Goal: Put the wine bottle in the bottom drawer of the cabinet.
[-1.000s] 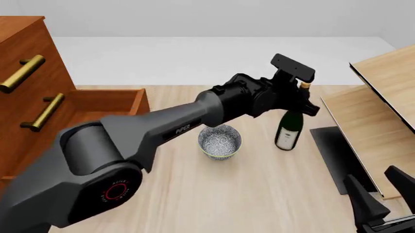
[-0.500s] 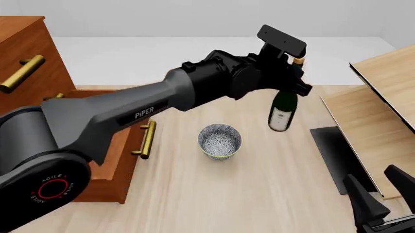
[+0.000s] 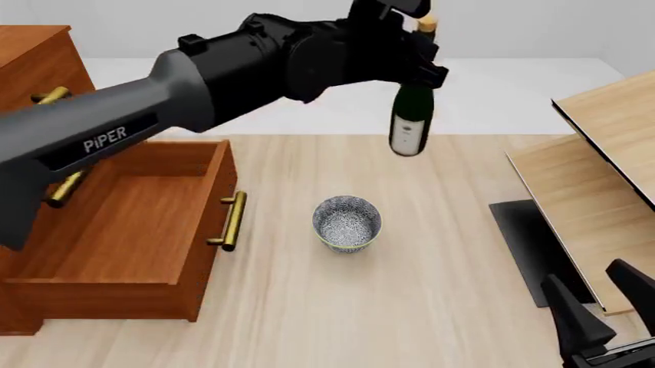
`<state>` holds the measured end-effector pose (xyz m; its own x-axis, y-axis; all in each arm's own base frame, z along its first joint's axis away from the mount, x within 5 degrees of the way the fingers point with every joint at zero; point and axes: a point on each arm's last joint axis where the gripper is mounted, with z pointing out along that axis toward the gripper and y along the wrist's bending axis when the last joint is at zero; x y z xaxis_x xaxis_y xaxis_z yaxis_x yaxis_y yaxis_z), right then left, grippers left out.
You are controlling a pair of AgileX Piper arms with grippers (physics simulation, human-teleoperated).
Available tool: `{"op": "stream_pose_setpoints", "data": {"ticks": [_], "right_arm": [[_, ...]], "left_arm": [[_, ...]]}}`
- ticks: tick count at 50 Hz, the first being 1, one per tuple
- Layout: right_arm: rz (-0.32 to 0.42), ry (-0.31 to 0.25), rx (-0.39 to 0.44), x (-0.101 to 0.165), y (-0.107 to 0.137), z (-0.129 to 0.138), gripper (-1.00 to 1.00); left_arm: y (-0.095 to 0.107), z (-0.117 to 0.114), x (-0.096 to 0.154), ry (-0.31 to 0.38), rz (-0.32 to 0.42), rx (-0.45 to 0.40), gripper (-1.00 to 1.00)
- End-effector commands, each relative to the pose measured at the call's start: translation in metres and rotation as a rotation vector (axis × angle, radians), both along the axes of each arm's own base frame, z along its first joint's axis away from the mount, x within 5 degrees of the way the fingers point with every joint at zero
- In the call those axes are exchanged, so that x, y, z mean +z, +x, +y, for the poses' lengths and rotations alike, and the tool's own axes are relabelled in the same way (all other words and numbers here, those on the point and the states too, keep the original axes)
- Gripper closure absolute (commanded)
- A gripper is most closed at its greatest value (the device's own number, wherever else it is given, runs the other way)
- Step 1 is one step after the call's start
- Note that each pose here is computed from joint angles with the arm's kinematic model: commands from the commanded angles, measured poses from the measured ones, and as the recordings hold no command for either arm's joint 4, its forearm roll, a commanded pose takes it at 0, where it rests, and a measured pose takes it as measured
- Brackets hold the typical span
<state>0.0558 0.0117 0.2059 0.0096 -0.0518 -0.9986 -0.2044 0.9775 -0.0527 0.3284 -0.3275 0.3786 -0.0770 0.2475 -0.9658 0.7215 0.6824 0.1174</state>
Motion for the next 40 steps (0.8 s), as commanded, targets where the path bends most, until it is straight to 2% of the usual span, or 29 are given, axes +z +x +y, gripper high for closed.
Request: {"op": "stream_pose_setpoints", "data": {"ticks": [1,23,28,40], "right_arm": [[-0.007,0.0,0.003,0.002,0.0,0.0,-1.0],[-0.011,0.005,0.031,0.002,0.0,0.002,-1.0],[-0.011,0.005,0.033,0.002,0.0,0.002,-1.0],[-0.013,0.002,0.043,0.002,0.0,0.003,-1.0]], "left_arm": [[-0.009,0.045,0.046,-0.017,-0.078,0.053,1.0],[-0.025,0.114,0.076,-0.011,-0.098,0.162,1.0],[-0.026,0.134,0.079,0.013,-0.101,0.2,1.0],[-0.049,0.168,0.095,-0.006,-0.112,0.253,1.0]]}}
